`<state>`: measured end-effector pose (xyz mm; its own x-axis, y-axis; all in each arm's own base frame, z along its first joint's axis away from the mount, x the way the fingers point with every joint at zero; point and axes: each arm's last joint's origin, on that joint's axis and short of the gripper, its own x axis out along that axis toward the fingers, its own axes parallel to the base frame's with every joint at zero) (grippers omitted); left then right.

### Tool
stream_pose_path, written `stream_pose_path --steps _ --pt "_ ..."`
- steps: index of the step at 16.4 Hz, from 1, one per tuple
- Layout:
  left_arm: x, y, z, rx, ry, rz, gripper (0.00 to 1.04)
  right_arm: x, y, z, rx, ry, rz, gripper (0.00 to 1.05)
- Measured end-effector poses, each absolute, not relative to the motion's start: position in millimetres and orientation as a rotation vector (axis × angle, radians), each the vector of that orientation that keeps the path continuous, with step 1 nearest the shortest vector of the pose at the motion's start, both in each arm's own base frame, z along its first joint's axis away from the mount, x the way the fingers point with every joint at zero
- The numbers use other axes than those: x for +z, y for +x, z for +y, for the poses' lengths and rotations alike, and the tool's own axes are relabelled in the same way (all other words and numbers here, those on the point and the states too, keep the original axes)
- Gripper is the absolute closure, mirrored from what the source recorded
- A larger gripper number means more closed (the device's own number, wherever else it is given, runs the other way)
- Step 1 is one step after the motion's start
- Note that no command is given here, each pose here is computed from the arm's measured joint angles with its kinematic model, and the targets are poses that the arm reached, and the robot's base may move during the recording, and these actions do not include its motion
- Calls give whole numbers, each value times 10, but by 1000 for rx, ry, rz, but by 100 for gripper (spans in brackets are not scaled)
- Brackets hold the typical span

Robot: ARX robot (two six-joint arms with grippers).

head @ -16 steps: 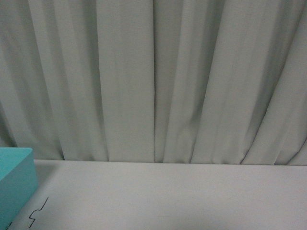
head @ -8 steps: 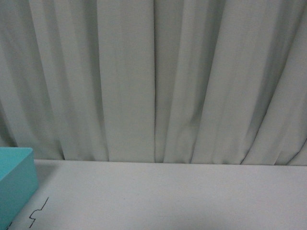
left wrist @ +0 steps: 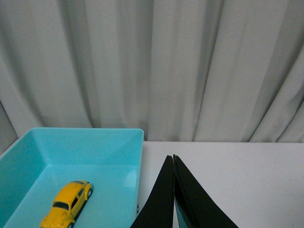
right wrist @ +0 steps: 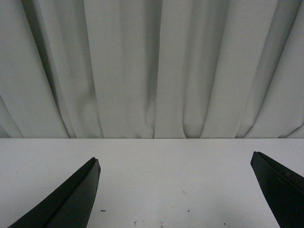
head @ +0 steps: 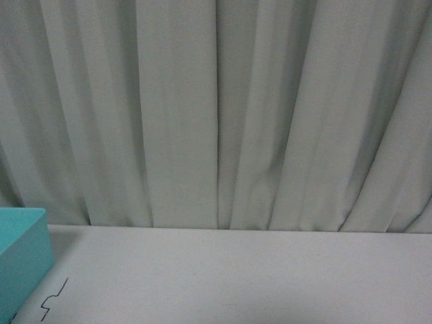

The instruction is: Wind up and store yellow beetle toy

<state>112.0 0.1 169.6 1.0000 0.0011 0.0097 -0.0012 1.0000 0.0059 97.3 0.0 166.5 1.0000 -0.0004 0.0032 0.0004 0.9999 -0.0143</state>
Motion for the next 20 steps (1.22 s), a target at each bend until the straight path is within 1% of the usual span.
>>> stream_pose_path --steps 5,6,7,11,12,14,15,17,20 --pt "1692 1079 1 1 6 -11 103 1665 973 0 0 -14 -3 7" --pt "1641 1029 1 1 6 35 103 1665 973 0 0 -15 -3 7" --pt "1666 974 1 2 6 -5 103 1665 973 0 -1 -14 -3 7" --pt "1661 974 1 1 6 -1 103 1666 972 0 0 -14 -4 7" --pt "1662 975 1 1 3 -1 102 1666 972 0 0 -14 -4 7" --pt "1662 975 1 1 4 -1 84 1666 972 0 0 -14 -4 7" --pt "1662 975 1 1 4 -1 71 1666 972 0 0 -14 -4 7" --pt "1662 975 1 1 4 -1 51 1666 972 0 0 -14 -4 7" --pt "1661 975 1 1 4 -1 26 1666 972 0 0 -14 -4 7"
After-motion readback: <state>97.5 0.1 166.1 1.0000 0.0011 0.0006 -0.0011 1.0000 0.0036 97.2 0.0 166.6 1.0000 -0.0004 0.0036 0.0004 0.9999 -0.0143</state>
